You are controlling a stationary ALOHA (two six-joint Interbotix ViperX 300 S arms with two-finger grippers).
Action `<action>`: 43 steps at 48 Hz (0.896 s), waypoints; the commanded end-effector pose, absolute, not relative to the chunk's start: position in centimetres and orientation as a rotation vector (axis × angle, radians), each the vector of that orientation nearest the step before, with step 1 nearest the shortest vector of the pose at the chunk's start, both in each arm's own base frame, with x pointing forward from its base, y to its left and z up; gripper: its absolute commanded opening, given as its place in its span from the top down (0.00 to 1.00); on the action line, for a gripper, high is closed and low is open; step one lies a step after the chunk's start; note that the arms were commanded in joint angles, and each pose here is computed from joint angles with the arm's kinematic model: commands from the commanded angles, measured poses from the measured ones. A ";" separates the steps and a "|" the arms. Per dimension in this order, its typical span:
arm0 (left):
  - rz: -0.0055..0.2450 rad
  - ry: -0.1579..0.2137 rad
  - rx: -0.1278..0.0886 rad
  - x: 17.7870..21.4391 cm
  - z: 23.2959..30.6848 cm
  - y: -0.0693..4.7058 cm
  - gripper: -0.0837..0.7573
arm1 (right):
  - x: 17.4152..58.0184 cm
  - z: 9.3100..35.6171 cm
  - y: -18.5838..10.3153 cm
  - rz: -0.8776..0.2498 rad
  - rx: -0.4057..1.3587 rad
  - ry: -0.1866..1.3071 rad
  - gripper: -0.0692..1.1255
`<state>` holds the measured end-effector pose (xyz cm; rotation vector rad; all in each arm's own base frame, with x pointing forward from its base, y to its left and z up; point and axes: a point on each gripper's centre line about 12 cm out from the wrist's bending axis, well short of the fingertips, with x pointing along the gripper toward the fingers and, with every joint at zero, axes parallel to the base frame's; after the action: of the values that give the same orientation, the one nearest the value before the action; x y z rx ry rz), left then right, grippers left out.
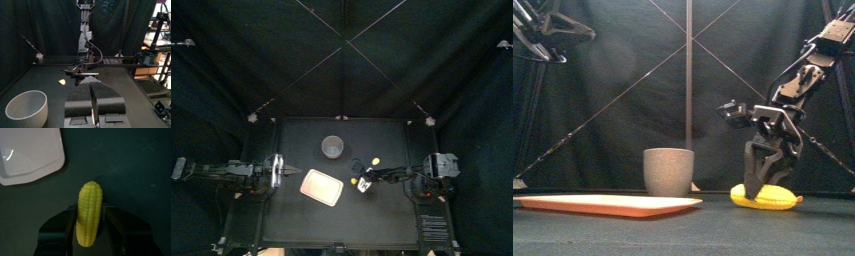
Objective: Pick the corn then place it on the pink plate
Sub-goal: Place corn on the pink plate
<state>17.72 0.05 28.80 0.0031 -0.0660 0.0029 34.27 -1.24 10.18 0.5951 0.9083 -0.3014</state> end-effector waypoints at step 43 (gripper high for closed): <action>0.000 -0.084 0.012 17.79 29.51 0.01 0.93 | 51.9 15.9 2.1 -0.080 0.310 0.752 0.44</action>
<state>17.72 0.04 28.79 0.0092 -0.0644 0.0019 50.97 2.88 13.76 0.3069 0.7996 -0.0752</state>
